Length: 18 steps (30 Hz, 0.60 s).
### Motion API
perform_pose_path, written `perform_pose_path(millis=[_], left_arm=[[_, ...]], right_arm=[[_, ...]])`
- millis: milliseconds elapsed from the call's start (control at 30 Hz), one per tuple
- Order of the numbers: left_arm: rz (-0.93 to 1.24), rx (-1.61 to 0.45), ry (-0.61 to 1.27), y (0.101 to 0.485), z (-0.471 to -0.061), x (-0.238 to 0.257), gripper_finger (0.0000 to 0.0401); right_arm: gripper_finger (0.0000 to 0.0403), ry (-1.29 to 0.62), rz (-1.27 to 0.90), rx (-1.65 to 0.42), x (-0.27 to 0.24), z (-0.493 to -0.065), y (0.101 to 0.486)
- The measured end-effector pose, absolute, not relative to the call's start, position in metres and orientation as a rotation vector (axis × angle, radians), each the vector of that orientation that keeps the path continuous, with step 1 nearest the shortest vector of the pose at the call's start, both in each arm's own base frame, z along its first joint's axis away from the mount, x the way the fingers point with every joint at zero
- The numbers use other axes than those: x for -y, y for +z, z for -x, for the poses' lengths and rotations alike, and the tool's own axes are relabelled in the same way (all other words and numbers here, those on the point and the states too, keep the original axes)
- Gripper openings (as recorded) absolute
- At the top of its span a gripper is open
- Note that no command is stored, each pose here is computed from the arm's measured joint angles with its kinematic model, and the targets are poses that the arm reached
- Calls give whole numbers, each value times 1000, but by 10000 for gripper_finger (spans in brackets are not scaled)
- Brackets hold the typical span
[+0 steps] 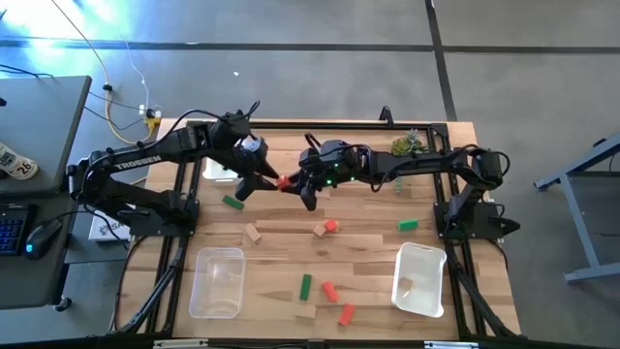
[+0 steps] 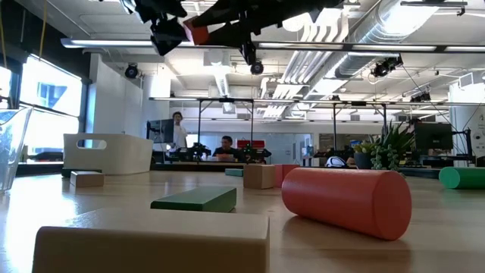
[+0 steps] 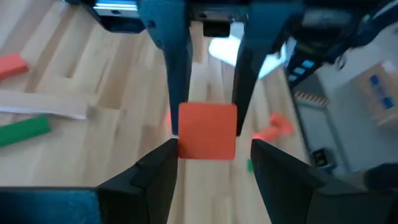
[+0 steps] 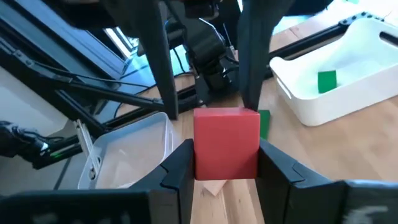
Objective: Sort & place blocks by color
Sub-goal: Put the orange block into the transparent bin
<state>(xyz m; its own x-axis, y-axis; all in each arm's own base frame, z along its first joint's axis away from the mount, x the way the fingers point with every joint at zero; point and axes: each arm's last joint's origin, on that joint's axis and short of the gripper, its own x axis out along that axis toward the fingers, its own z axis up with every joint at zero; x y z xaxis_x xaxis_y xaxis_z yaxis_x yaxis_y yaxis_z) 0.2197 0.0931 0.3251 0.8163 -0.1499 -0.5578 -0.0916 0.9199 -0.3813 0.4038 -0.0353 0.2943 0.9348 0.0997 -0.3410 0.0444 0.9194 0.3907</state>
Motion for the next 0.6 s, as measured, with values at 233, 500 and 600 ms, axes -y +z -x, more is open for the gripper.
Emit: perform_pose_path(millis=[233,500,600], left_arm=[[435,-570,-37,329,-223,-94,190],[446,-571,-38,328,-224,-95,190],[446,-573,-37,328,-224,-95,190]], right_arm=[[105,38,-401,-368,34,-404,294],[105,33,-422,-347,26,-406,296],[105,36,-423,-323,24,-406,298]])
